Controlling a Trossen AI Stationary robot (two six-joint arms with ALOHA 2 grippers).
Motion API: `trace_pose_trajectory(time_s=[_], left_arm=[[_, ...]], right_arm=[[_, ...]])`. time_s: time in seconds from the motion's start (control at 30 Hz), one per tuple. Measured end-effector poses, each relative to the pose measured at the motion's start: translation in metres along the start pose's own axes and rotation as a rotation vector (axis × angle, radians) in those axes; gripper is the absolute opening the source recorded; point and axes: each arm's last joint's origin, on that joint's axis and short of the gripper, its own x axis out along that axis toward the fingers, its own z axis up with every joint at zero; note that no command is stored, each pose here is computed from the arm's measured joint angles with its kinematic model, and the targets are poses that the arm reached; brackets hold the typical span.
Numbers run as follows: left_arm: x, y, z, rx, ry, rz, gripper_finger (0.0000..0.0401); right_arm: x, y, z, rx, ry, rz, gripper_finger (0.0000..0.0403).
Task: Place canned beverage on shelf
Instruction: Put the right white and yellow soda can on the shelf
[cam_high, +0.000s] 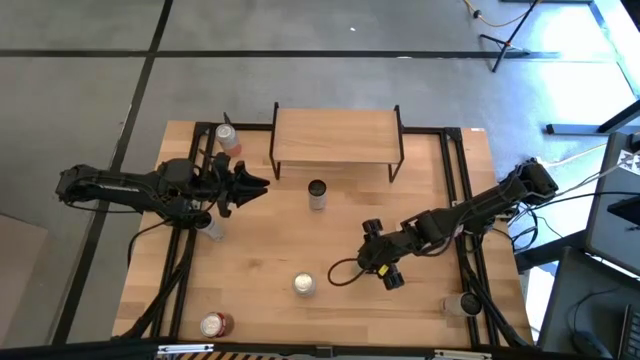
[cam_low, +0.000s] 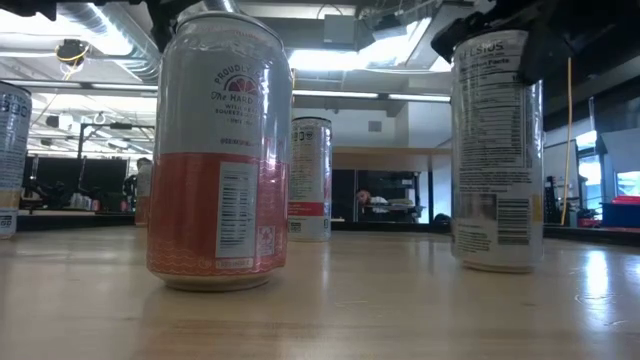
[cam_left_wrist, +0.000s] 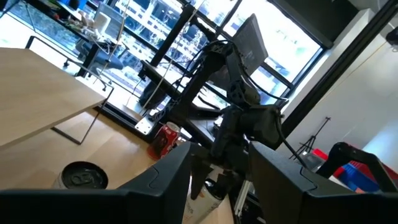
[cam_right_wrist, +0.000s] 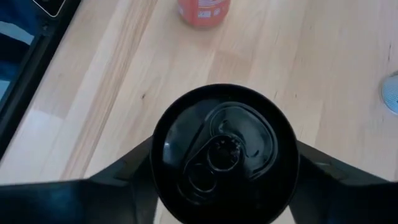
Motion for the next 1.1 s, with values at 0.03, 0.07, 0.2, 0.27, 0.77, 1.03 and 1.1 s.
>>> trace_pose_trajectory(time_s=[0.03, 0.07, 0.2, 0.27, 0.77, 1.03, 1.1], left_arm=[[0.000, 0.000, 0.000, 0.000, -0.002, -0.002, 0.0157], [0.000, 0.000, 0.000, 0.000, -0.003, -0.002, 0.0157], [0.000, 0.000, 0.001, 0.000, -0.008, 0.002, 0.0157], [0.000, 0.000, 0.001, 0.000, -0.012, 0.002, 0.0157], [0.003, 0.003, -0.002, 0.029, -0.024, 0.062, 0.0157], [0.005, 0.004, -0.002, 0.005, -0.034, 0.084, 0.0157], [0.005, 0.005, -0.002, 0.004, -0.032, 0.086, 0.0157]], right_arm=[[0.000, 0.000, 0.000, 0.000, 0.002, -0.001, 0.0281], [0.000, 0.000, -0.001, 0.004, 0.006, -0.002, 0.0298], [-0.002, 0.000, -0.001, 0.037, 0.026, -0.003, 0.0355], [-0.010, 0.000, 0.004, 0.073, 0.048, -0.009, 0.0371], [-0.078, -0.004, 0.034, 0.728, 0.110, -0.164, 0.0386], [-0.051, 0.001, 0.040, 0.988, -0.011, -0.315, 0.0387], [-0.041, 0.007, 0.043, 0.981, -0.021, -0.307, 0.0387]])
